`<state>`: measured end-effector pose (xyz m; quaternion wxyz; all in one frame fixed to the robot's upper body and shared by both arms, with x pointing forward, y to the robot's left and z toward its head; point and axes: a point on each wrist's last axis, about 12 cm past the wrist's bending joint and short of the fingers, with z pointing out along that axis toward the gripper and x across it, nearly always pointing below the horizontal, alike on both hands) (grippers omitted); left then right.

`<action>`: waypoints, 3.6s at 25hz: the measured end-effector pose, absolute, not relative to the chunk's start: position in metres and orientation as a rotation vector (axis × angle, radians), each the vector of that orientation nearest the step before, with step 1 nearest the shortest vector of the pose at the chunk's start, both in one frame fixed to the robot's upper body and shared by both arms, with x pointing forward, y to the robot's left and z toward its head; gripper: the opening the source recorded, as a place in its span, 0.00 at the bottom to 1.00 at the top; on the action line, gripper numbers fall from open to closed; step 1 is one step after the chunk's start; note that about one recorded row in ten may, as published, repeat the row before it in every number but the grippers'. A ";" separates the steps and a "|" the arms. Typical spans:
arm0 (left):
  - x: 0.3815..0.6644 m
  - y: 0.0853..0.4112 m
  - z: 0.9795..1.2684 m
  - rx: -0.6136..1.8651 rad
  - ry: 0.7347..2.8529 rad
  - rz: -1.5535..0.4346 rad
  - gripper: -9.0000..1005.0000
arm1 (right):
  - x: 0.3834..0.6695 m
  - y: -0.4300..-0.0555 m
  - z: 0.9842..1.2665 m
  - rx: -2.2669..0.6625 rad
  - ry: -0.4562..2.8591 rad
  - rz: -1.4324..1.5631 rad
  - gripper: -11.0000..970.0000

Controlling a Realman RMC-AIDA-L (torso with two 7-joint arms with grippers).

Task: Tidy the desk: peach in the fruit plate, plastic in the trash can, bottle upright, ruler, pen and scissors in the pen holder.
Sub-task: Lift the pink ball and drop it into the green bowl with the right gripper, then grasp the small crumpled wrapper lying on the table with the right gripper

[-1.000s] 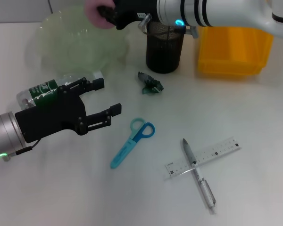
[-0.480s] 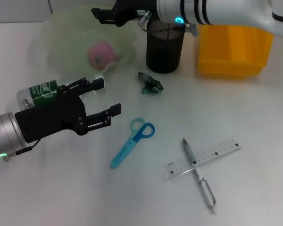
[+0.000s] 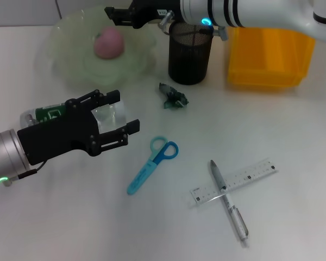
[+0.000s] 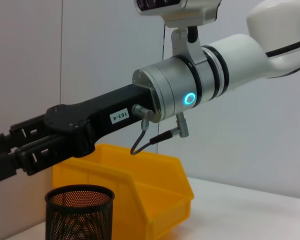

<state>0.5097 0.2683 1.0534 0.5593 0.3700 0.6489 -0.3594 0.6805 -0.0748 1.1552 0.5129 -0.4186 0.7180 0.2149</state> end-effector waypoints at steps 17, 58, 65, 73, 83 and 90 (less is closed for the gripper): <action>0.509 0.268 1.053 0.874 1.531 -0.851 0.72 | 0.672 -0.098 1.165 -0.833 1.650 0.675 0.66; 0.501 0.270 1.047 0.913 1.564 -0.870 0.71 | 0.630 -0.188 1.121 -1.244 2.079 0.623 0.66; 0.500 0.270 1.047 0.914 1.561 -0.866 0.71 | 0.640 -0.158 1.123 -1.293 2.142 0.486 0.66; 0.500 0.270 1.047 0.908 1.562 -0.866 0.71 | 0.645 -0.149 1.114 -1.278 2.147 0.413 0.66; 0.502 0.270 1.048 0.908 1.559 -0.867 0.70 | 0.643 -0.134 1.103 -1.296 2.129 0.404 0.66; 0.503 0.270 1.048 0.911 1.559 -0.864 0.70 | 0.642 -0.129 1.096 -1.296 2.123 0.376 0.65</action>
